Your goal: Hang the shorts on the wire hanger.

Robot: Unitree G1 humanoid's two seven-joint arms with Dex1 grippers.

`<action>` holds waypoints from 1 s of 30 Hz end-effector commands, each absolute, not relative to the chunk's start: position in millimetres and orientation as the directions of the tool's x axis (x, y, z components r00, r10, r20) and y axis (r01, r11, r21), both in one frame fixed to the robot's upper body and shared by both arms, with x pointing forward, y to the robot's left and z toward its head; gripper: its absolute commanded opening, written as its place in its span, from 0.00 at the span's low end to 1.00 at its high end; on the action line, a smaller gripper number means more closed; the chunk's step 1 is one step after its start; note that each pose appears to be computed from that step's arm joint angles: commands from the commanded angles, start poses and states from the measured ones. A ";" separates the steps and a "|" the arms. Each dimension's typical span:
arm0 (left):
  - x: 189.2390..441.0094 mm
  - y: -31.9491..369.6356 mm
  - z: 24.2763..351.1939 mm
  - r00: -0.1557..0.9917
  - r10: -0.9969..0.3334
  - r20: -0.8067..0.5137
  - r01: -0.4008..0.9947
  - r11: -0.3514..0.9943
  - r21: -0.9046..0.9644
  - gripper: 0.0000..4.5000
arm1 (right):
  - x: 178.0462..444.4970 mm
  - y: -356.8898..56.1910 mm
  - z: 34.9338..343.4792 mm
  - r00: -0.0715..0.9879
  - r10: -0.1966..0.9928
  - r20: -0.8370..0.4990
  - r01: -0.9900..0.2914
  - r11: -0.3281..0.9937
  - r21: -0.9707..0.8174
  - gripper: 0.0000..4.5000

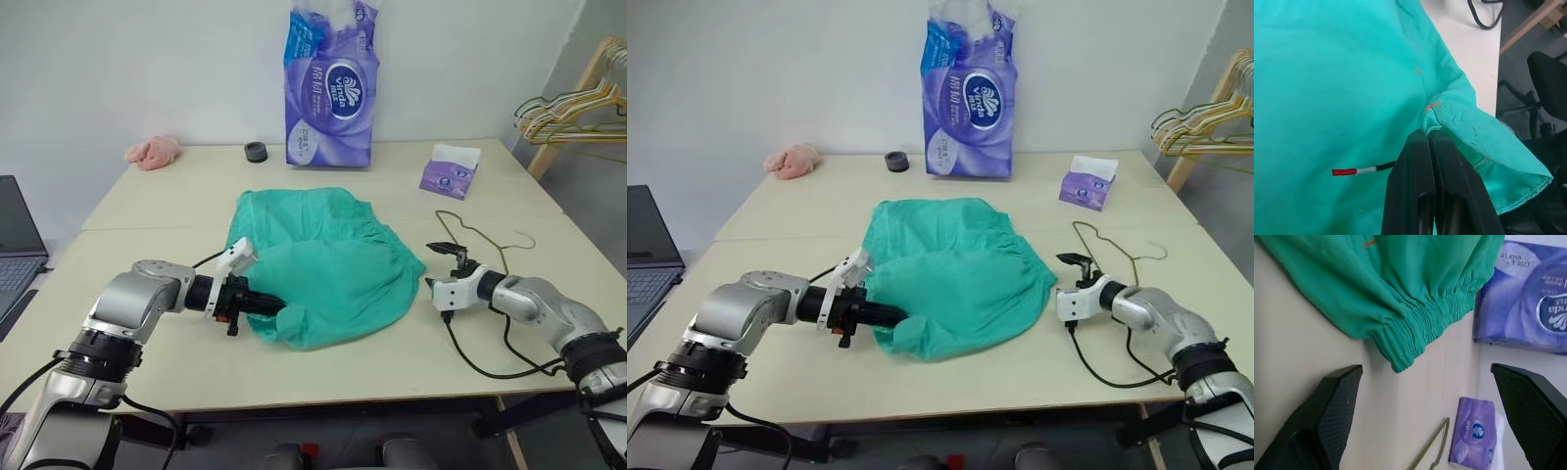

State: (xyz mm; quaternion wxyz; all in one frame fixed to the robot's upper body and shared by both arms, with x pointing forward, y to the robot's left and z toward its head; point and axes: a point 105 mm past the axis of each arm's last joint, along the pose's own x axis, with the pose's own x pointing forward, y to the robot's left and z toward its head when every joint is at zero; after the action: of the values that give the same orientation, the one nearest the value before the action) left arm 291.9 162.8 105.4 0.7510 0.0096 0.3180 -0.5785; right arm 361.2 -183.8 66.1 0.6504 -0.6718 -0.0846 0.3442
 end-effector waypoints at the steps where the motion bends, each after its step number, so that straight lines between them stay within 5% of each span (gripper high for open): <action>1: 296.6 167.4 118.0 0.158 -0.865 -0.475 0.889 0.334 -0.314 0.00 | 357.8 -163.5 61.8 0.706 0.629 -0.326 -0.295 -0.157 -0.942 1.00; 9: 296.5 170.3 118.9 0.155 -0.867 -0.474 0.884 0.336 -0.325 0.00 | 355.7 -138.1 40.0 0.665 0.668 -0.335 -0.311 -0.161 -0.937 1.00; 13: 294.7 178.3 114.7 0.157 -0.852 -0.499 0.879 0.351 -0.323 0.00 | 360.3 -134.7 38.8 0.669 0.667 -0.327 -0.330 -0.127 -0.935 0.79; 23: 286.2 194.1 108.2 0.174 -0.831 -0.528 0.858 0.391 -0.332 0.00 | 366.7 -128.9 41.9 0.680 0.667 -0.305 -0.345 -0.077 -0.936 0.01; 30: 279.3 193.0 104.8 0.150 -0.829 -0.539 0.861 0.377 -0.340 0.00 | 369.5 -145.8 60.9 0.712 0.650 -0.266 -0.339 -0.013 -0.941 0.00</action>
State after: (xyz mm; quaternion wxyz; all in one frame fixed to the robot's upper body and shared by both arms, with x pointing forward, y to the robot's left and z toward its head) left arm 279.5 192.5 93.5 0.7560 0.0093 0.3527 -0.5513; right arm 366.3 -136.6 46.0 0.6796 -0.6189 -0.1190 0.3754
